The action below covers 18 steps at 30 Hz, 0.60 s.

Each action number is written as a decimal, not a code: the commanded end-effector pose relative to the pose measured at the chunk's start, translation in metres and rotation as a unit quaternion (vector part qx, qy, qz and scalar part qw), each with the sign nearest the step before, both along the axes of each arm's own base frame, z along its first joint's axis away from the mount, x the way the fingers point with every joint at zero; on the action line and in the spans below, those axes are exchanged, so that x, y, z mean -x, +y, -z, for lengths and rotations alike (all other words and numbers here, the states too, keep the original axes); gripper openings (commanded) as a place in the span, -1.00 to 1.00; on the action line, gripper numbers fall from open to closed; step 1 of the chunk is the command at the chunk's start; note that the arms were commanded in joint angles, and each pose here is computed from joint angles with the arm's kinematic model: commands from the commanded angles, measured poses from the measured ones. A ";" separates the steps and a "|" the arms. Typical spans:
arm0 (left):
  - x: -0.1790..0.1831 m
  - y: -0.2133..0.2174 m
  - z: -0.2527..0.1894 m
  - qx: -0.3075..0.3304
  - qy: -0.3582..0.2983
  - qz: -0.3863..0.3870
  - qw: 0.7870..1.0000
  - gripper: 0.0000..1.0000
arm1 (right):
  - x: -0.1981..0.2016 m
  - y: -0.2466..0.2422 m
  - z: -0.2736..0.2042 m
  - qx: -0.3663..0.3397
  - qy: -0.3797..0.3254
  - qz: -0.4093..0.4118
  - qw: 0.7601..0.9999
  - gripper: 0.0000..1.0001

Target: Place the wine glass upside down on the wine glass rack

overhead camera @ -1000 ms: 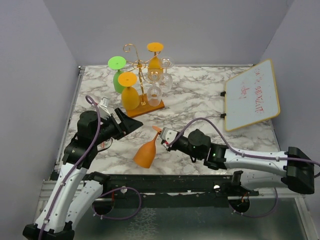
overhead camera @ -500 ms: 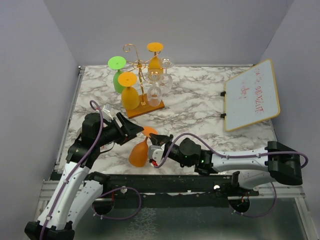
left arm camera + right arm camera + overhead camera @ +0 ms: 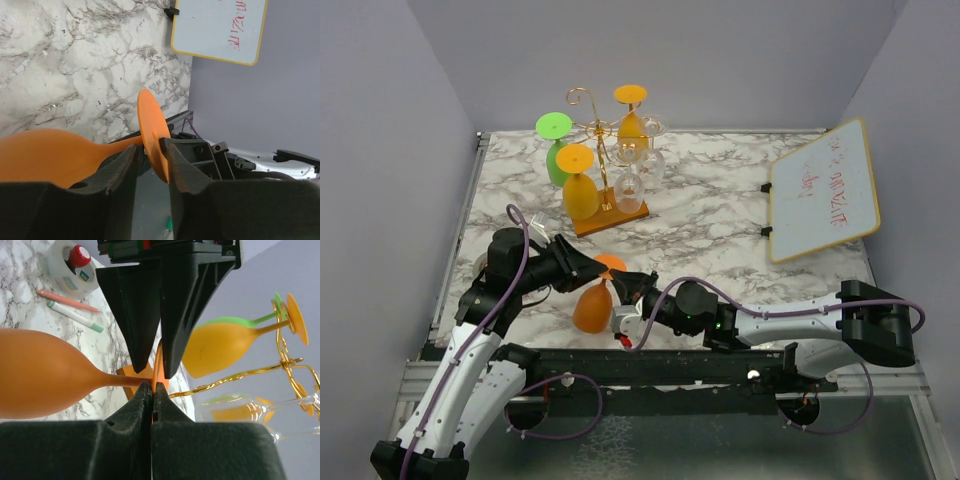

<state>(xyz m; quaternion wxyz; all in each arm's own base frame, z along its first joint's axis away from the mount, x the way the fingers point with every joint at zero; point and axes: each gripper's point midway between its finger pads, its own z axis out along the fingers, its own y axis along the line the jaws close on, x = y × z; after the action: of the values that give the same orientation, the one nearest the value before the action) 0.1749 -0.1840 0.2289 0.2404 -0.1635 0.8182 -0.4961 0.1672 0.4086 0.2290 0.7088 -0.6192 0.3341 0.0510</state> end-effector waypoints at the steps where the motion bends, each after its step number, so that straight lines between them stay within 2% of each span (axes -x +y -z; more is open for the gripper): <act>1: 0.005 -0.005 -0.011 0.020 -0.003 0.015 1.000 -0.53 | 0.008 0.009 -0.021 -0.028 -0.029 -0.022 0.999 -0.99; 5: 0.003 -0.004 -0.009 0.020 0.000 0.010 1.000 -0.98 | 0.007 0.011 -0.020 -0.032 -0.017 -0.018 0.999 -0.99; 8: 0.002 -0.003 -0.008 0.015 -0.004 0.005 1.000 -1.00 | 0.006 0.009 -0.020 -0.042 -0.004 -0.010 0.999 -0.93; 9: 0.001 -0.002 -0.009 0.014 -0.006 0.002 1.000 -1.00 | 0.006 0.008 -0.018 -0.043 -0.001 -0.009 0.999 -0.82; 12: -0.001 0.000 -0.012 0.011 -0.016 -0.007 1.000 -1.00 | 0.007 0.004 -0.014 -0.044 0.011 -0.006 0.999 -0.28; 13: -0.002 0.001 -0.013 0.010 -0.020 -0.009 1.000 -1.00 | 0.007 0.002 -0.012 -0.045 0.015 -0.004 0.999 -0.16; 18: -0.008 0.011 -0.017 -0.018 -0.043 -0.039 0.998 -1.00 | 0.002 -0.014 0.006 -0.031 0.054 0.025 0.998 0.11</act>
<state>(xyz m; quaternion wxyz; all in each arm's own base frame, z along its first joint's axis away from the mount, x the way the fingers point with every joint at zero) 0.1754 -0.1837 0.2345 0.2434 -0.1731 0.8115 -0.5022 0.1641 0.4089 0.2306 0.7168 -0.6022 0.3449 0.0684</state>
